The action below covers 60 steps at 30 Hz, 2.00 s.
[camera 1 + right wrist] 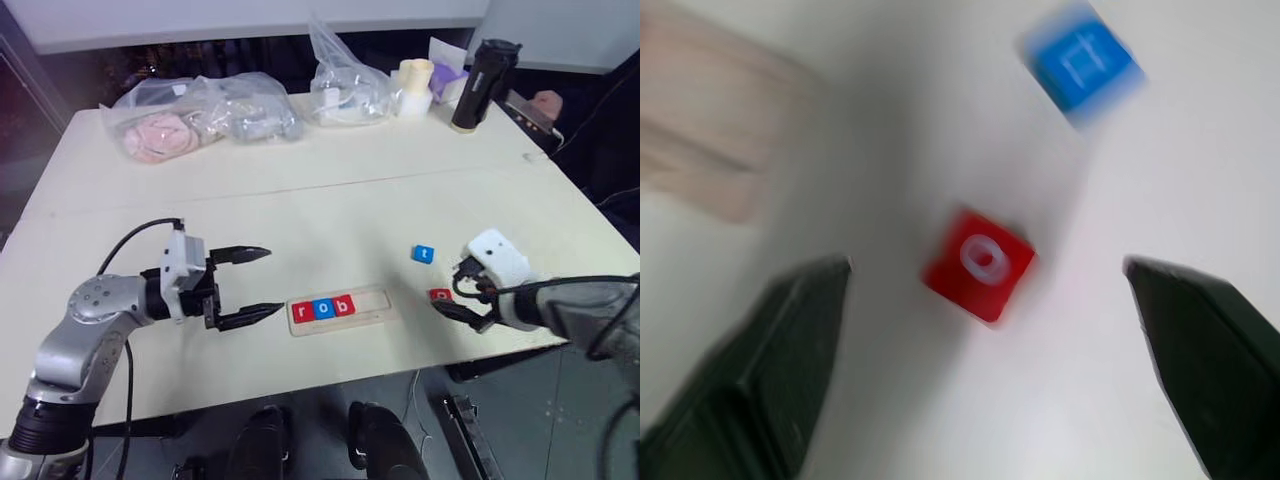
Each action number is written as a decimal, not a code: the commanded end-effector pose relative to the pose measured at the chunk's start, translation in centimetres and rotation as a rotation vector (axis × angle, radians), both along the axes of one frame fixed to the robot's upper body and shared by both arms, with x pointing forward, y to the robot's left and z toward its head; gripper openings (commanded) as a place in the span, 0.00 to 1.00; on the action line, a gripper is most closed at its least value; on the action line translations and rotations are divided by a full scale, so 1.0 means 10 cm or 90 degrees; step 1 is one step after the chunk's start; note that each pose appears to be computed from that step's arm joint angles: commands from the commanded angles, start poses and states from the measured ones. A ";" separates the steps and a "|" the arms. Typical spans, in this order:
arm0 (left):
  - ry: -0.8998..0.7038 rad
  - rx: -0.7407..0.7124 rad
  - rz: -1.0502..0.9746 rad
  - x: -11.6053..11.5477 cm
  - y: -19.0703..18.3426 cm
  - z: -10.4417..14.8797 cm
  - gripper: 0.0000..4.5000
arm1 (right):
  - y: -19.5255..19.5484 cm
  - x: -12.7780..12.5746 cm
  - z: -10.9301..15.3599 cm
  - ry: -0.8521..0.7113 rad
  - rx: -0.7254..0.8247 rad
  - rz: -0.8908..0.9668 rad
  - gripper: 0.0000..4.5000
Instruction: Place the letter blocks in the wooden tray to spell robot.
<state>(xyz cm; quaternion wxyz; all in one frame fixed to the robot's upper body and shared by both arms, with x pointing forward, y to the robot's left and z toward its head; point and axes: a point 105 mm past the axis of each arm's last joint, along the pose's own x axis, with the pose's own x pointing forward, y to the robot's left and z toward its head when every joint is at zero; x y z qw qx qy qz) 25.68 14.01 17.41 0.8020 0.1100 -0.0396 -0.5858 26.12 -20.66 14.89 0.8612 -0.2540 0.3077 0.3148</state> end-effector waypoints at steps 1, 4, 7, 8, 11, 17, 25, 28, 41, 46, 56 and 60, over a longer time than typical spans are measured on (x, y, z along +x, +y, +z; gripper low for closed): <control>-0.027 0.005 -0.011 -0.01 -0.01 0.07 1.00 | -0.05 0.04 0.07 -0.062 -0.035 0.210 0.99; -0.031 0.003 -0.012 0.00 -0.02 0.08 1.00 | -0.24 0.02 -0.05 -0.013 -0.037 0.284 0.99; -0.035 0.002 -0.013 0.01 -0.03 0.09 1.00 | -0.34 0.13 -0.11 -0.019 -0.035 0.312 0.99; -0.036 0.002 -0.014 0.01 -0.03 0.09 1.00 | -0.37 0.17 -0.13 -0.020 -0.033 0.309 0.99; -0.037 0.003 -0.013 0.01 -0.02 0.10 1.00 | -0.41 0.23 -0.17 -0.011 -0.028 0.323 0.99; -0.035 0.009 -0.015 -0.01 -0.01 0.10 1.00 | -0.36 0.30 -0.23 -0.003 -0.013 0.345 0.99; -0.026 0.007 -0.017 -0.05 -0.01 0.11 1.00 | -0.36 0.38 -0.37 0.010 -0.010 0.340 0.99; -0.022 0.010 -0.016 -0.07 0.01 0.10 1.00 | -0.37 0.40 -0.40 0.012 -0.004 0.332 0.99; -0.016 0.016 -0.013 -0.10 0.04 0.10 1.00 | -0.29 0.51 -0.38 -0.013 0.016 0.324 0.25; -0.015 0.016 -0.013 -0.10 0.03 0.10 1.00 | -0.25 0.50 -0.33 -0.018 0.010 0.339 0.25; -0.013 0.019 -0.010 -0.13 0.03 0.08 1.00 | 0.48 0.36 -0.09 -0.057 0.030 0.491 0.25; -0.014 0.019 -0.008 -0.13 0.03 0.08 1.00 | 0.63 0.41 -0.14 -0.058 0.030 0.509 0.25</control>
